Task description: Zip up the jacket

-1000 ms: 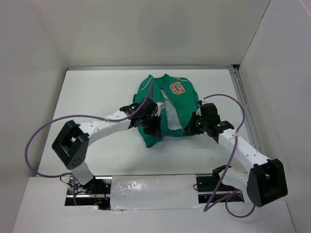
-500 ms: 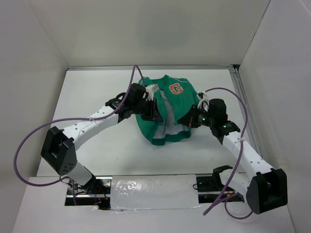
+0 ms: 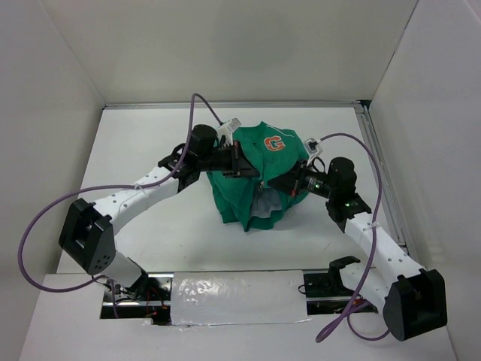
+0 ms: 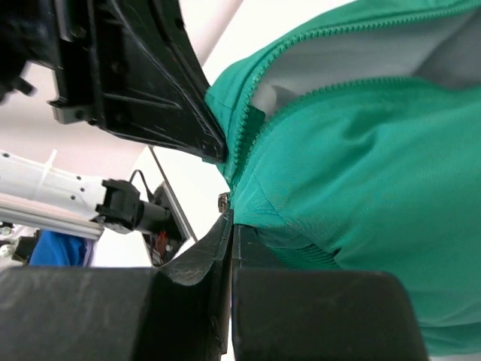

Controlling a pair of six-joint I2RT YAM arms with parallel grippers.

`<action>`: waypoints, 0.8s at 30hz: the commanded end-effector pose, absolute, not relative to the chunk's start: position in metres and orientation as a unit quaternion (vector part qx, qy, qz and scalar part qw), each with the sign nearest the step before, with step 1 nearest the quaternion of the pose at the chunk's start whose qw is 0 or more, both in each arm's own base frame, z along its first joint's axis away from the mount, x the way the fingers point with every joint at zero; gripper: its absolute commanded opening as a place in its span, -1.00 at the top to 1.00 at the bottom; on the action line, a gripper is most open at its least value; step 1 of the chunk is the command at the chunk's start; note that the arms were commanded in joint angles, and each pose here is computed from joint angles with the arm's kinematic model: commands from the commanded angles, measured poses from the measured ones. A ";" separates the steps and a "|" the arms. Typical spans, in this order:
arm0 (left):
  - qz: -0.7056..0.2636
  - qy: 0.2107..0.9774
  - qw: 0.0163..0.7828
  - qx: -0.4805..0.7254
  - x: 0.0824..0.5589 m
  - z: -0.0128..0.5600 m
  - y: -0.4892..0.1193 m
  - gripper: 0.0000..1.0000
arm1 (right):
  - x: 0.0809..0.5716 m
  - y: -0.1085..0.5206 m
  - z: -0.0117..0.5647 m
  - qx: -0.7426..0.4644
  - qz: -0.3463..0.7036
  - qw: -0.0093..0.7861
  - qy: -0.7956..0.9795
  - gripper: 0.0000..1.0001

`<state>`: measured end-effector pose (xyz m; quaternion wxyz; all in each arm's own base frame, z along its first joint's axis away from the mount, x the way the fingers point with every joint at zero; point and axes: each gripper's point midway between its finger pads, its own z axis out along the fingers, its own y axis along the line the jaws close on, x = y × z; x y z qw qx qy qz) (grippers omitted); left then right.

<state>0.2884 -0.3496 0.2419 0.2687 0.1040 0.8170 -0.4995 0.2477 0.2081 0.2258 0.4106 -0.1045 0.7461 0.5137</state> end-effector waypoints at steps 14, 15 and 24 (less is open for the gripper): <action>-0.618 0.722 0.295 0.091 0.266 0.302 -0.336 1.00 | 0.242 0.212 0.266 -0.134 0.556 0.478 0.667 1.00; -0.617 0.724 0.295 0.087 0.267 0.301 -0.336 1.00 | 0.241 0.213 0.266 -0.133 0.558 0.478 0.665 1.00; -0.590 0.744 0.304 0.082 0.275 0.295 -0.335 1.00 | 0.235 0.206 0.274 -0.135 0.530 0.496 0.674 1.00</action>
